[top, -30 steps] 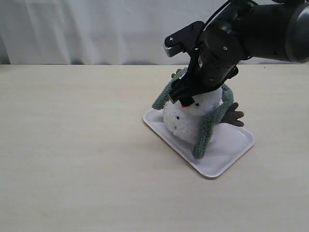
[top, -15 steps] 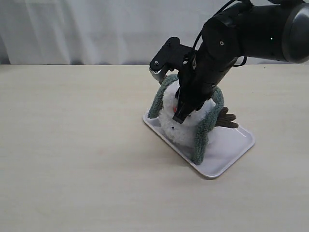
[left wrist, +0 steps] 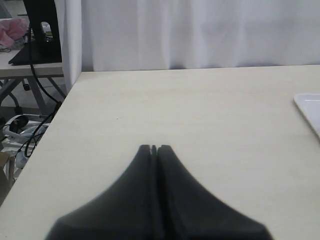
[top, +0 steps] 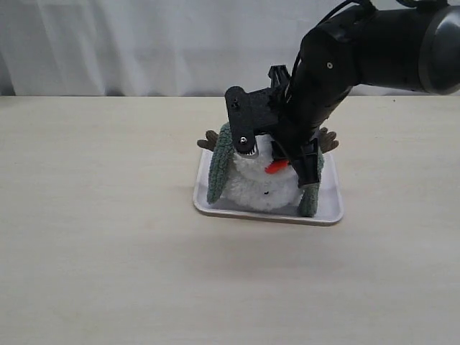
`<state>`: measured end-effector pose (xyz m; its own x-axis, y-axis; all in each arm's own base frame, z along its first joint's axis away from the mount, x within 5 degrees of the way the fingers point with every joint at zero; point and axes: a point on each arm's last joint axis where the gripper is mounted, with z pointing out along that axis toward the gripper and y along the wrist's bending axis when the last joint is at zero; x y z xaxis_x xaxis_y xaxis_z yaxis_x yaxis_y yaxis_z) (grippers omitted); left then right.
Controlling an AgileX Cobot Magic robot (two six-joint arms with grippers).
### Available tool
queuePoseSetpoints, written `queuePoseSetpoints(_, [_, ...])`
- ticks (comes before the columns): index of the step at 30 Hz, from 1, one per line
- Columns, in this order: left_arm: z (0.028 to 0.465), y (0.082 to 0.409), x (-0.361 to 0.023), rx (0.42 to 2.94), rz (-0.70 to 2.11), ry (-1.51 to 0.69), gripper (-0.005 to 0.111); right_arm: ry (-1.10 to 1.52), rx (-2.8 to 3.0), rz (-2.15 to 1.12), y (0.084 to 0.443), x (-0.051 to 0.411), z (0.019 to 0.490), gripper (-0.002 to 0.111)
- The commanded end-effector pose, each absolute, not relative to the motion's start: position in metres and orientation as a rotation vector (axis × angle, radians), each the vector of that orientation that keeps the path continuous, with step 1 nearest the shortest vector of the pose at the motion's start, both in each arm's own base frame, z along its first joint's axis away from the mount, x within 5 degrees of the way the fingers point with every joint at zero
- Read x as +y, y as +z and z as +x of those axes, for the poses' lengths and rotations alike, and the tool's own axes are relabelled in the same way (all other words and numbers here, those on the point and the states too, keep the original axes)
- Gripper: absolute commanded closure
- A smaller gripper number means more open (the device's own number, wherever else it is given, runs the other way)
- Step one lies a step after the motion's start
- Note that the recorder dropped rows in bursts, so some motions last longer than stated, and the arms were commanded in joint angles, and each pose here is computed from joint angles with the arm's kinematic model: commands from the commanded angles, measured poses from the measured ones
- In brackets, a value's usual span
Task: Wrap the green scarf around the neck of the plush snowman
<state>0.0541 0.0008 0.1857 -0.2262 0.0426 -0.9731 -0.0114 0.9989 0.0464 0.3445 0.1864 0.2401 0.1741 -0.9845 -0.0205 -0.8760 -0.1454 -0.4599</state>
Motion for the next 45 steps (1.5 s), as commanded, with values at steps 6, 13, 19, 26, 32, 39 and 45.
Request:
queuePoseSetpoints(6, [0.054, 0.185, 0.001, 1.791, 0.014, 0.044, 0.107, -0.483, 1.849, -1.940, 0.245, 0.181, 0.350, 0.072])
queuePoseSetpoints(13, [0.054, 0.185, 0.001, 1.791, 0.014, 0.044, 0.107, -0.437, 1.924, -1.706, 0.272, 0.178, 0.343, 0.043])
queuePoseSetpoints(19, [0.054, 0.185, 0.001, 1.791, 0.014, 0.044, 0.107, -0.273, 2.101, -1.261, 0.303, 0.173, 0.331, 0.043])
queuePoseSetpoints(26, [0.054, 0.185, 0.001, 1.791, 0.014, 0.044, 0.107, 0.100, 2.316, -0.579, 0.327, 0.171, 0.317, 0.054])
queuePoseSetpoints(32, [0.054, 0.185, 0.001, 1.791, 0.014, 0.044, 0.107, 0.336, 2.245, -0.606, 0.326, 0.191, 0.319, 0.105])
queuePoseSetpoints(39, [0.054, 0.185, 0.001, 1.791, 0.014, 0.044, 0.107, 0.376, 2.178, -0.531, 0.295, 0.207, 0.348, 0.104])
queuePoseSetpoints(45, [0.054, 0.185, 0.001, 1.791, 0.014, 0.044, 0.107, 0.386, 2.257, -0.506, 0.274, 0.226, 0.379, 0.104])
